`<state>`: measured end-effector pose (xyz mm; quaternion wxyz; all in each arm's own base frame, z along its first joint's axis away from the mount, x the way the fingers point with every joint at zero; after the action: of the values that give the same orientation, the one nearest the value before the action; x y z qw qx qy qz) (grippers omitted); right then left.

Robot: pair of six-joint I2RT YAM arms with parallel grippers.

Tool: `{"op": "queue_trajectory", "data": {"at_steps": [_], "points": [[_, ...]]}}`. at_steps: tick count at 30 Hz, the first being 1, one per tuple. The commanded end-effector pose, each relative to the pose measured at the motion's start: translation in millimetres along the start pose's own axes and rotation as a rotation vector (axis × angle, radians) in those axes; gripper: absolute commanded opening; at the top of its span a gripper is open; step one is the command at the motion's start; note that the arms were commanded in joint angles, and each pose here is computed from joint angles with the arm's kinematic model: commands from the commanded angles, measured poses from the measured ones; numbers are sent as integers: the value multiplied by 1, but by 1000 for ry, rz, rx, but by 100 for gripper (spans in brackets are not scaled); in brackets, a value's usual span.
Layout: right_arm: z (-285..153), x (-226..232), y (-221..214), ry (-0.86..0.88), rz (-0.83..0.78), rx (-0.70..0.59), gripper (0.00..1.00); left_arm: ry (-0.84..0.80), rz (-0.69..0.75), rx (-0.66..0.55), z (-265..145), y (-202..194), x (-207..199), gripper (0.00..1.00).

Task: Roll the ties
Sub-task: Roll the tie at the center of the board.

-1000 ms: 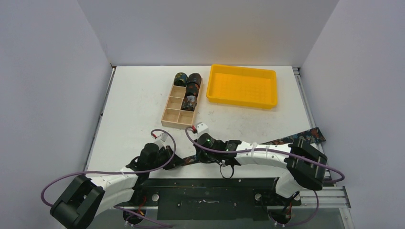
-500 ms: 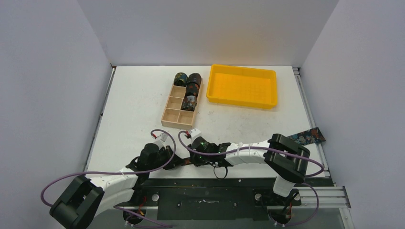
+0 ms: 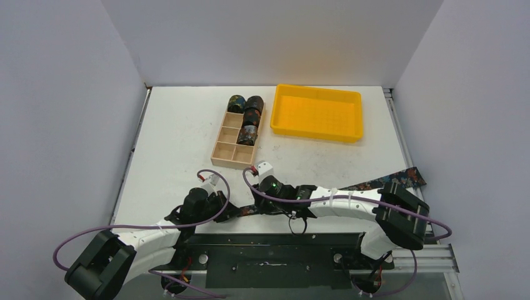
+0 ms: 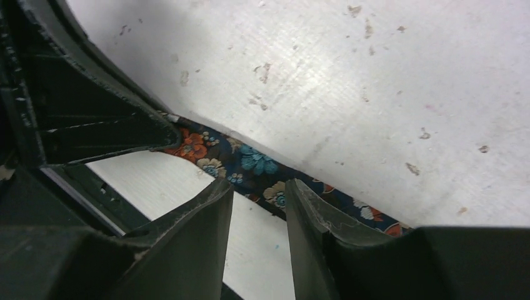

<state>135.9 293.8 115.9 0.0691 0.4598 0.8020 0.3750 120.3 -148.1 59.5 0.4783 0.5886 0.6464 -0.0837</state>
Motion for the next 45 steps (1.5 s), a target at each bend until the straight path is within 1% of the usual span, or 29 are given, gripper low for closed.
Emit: {"op": "queue_trajectory", "data": {"at_steps": [1,6,8,9,12,13,17,18,25,30,31,32,34,36,40,43,45], "points": [[1,-15,7,-104,-35,-11,37,27,18,-12,0,-1,5,0],[16,-23,-15,-150,-44,69,36,28,14,-11,0,-1,5,0],[18,-24,-22,-153,-48,88,33,29,14,-9,0,-1,5,0],[18,-24,-25,-158,-51,94,30,28,14,-9,0,-1,5,0],[18,-27,-29,-176,-53,103,15,32,13,-8,0,-1,5,0],[17,-27,-30,-177,-52,101,12,31,12,-9,0,0,4,0],[11,-29,-29,-178,-44,83,6,33,14,-7,1,0,5,0],[8,-29,-28,-177,-41,78,5,35,14,-7,1,0,5,0],[-5,-31,-21,-182,-42,29,5,38,13,-5,1,0,5,0],[2,-35,-29,-203,-67,71,6,39,11,2,2,0,5,0],[2,-34,-29,-199,-63,69,10,40,10,5,2,-1,5,0],[1,-34,-29,-193,-59,62,17,41,10,6,2,-1,6,0],[-3,-33,-22,-193,-49,31,35,40,8,6,2,-1,6,0],[-9,-28,-10,-179,-45,-12,41,40,7,2,2,-1,6,0],[-22,-15,13,-113,-35,-80,43,42,8,-1,1,-1,6,0],[-23,-5,23,-58,-27,-95,42,44,7,-6,1,-1,6,0],[-19,3,27,-9,-19,-92,36,43,7,-8,1,0,6,0]]}}
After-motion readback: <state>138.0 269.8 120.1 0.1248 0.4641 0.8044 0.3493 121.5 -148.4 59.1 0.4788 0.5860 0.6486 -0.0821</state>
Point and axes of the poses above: each gripper's point midway between its finger pads, its own z axis out along the fingers, its own x axis along the line the jaws close on, y = z × x, the point moved 8 cm from there along -z, back along the fingers, and after that the axes turned 4 degrees about z, right-handed, at the moved point
